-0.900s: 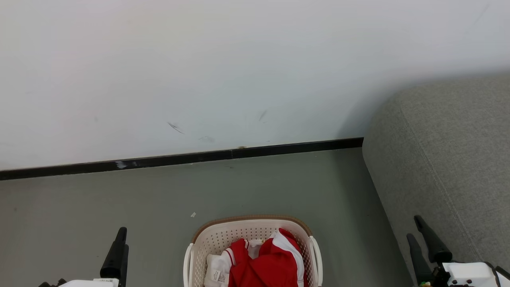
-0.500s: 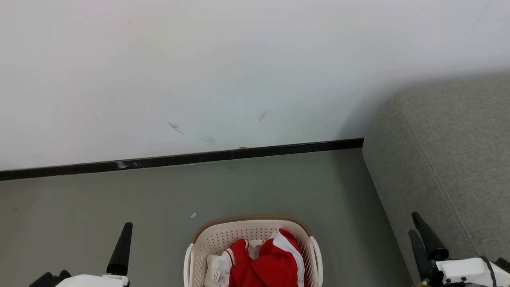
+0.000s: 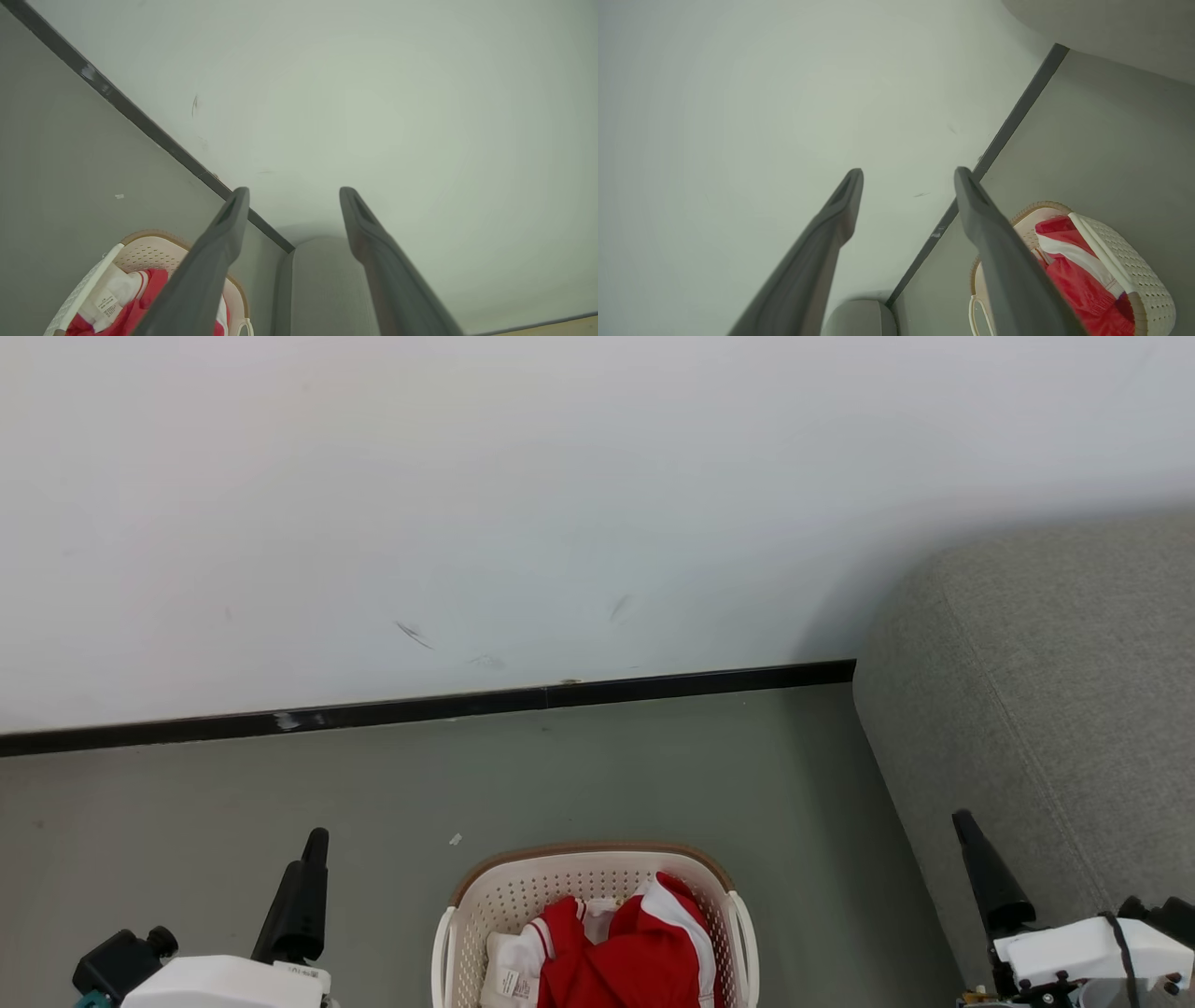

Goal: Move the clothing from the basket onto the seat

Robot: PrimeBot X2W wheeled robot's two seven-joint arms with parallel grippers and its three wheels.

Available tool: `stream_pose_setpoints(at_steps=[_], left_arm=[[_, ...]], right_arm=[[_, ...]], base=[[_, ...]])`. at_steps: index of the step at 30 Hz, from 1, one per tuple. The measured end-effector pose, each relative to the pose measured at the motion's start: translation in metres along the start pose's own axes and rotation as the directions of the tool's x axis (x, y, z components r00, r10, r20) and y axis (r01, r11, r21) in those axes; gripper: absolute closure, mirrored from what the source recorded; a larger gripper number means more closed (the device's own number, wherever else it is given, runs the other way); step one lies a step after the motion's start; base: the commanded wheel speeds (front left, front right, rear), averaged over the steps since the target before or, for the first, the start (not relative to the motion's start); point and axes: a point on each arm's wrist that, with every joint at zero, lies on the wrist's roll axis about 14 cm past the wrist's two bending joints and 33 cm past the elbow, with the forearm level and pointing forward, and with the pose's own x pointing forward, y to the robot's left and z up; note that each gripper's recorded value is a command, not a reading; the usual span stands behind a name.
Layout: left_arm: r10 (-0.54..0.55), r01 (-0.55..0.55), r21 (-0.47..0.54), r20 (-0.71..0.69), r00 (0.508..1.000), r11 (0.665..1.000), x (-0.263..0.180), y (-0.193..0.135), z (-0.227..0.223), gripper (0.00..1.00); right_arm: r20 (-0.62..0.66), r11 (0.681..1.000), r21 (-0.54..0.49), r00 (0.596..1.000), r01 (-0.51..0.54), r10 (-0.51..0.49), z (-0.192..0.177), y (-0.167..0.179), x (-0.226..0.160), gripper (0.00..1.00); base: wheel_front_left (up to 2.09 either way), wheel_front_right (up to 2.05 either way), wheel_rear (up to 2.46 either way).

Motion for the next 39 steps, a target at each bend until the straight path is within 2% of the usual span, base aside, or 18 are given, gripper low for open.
stream_pose_setpoints(at_steps=[9, 18, 28, 39], left_arm=[[-0.024, 0.022, 0.155, 0.011, 1.0, 0.988, 0.0, -0.011, 0.0, 0.0], [-0.042, 0.033, 0.323, 0.02, 0.999, 0.946, -0.003, -0.019, -0.002, 0.0], [-0.044, 0.02, 0.455, 0.044, 0.998, 0.89, -0.01, -0.022, -0.002, 0.0], [-0.088, 0.029, 0.589, 0.072, 0.994, 0.807, -0.011, -0.035, 0.0, 0.0]], right_arm=[[-0.009, 0.98, -0.192, 0.999, -0.045, 0.045, -0.003, 0.012, 0.001, 0.0], [-0.026, 0.937, -0.342, 0.997, -0.076, 0.071, -0.01, 0.017, -0.005, 0.0], [-0.018, 0.865, -0.489, 0.993, -0.114, 0.12, -0.009, 0.03, -0.008, 0.0], [-0.032, 0.755, -0.64, 0.987, -0.14, 0.156, -0.013, 0.036, -0.013, 0.0]], base=[[0.0, 0.0, 0.0], [0.0, 0.0, 0.0], [0.0, 0.0, 0.0], [0.0, 0.0, 0.0]])
